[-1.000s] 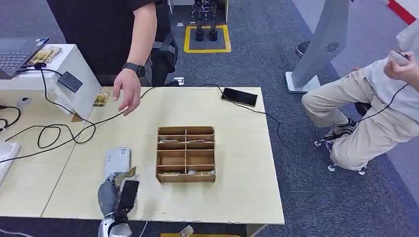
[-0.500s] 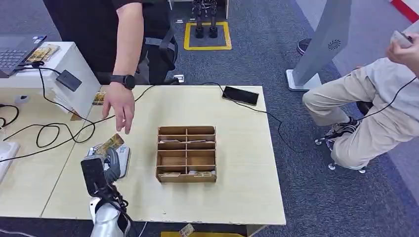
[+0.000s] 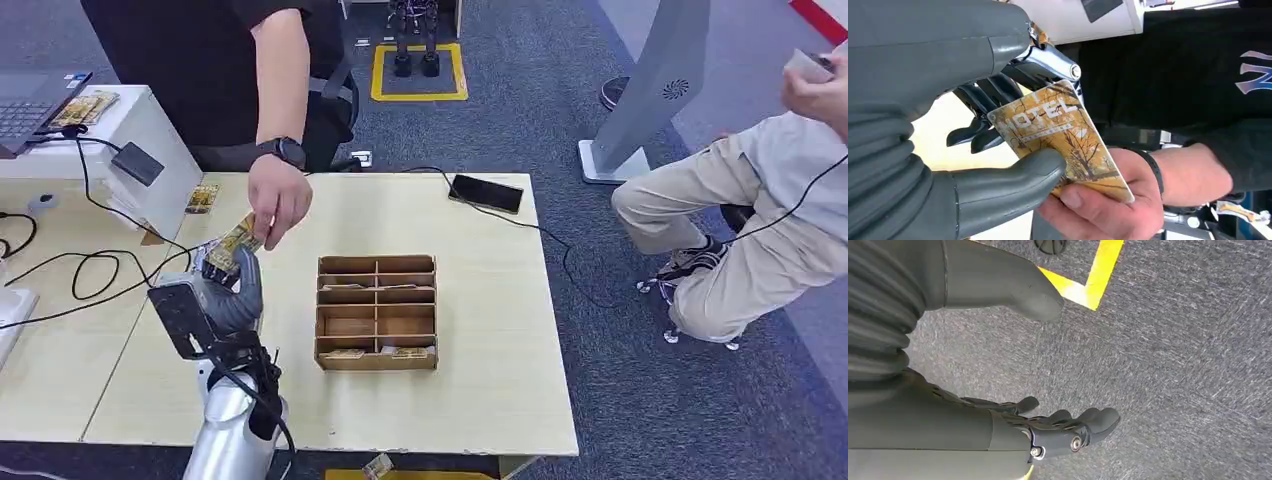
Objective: Pass the card to the sensor for recognition and then transmit it.
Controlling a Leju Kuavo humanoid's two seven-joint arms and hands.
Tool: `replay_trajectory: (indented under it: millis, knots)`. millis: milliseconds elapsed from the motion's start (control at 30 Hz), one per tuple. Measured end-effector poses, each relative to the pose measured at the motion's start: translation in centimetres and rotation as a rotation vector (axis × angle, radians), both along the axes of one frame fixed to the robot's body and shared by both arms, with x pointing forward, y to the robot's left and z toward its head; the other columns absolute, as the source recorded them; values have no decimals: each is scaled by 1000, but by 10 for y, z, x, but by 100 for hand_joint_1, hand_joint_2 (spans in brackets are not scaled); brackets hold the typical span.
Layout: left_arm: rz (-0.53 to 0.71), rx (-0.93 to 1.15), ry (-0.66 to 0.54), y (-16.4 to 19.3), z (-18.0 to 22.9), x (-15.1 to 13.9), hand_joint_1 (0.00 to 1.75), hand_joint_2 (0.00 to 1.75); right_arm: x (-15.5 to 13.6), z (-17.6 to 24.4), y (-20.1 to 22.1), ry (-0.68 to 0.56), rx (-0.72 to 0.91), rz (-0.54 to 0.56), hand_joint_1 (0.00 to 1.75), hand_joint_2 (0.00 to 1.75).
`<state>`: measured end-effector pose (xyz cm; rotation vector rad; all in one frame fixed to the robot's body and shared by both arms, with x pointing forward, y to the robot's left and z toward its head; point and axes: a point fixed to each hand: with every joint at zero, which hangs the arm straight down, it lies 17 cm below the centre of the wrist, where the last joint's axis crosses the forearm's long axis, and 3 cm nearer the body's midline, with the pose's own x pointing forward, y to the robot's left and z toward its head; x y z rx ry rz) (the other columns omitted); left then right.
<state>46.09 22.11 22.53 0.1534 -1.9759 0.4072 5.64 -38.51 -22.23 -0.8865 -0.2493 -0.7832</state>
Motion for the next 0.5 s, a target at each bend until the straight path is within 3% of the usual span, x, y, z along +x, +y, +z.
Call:
replay_trajectory:
  millis: [467, 500]
  knots:
    - [-5, -3, -29, 0, 15, 6, 175, 175, 1, 0, 1, 1, 1, 6, 0, 175]
    - [-14, -10, -24, -1, 16, 8, 54, 175, 1, 0, 1, 1, 1, 6, 0, 175]
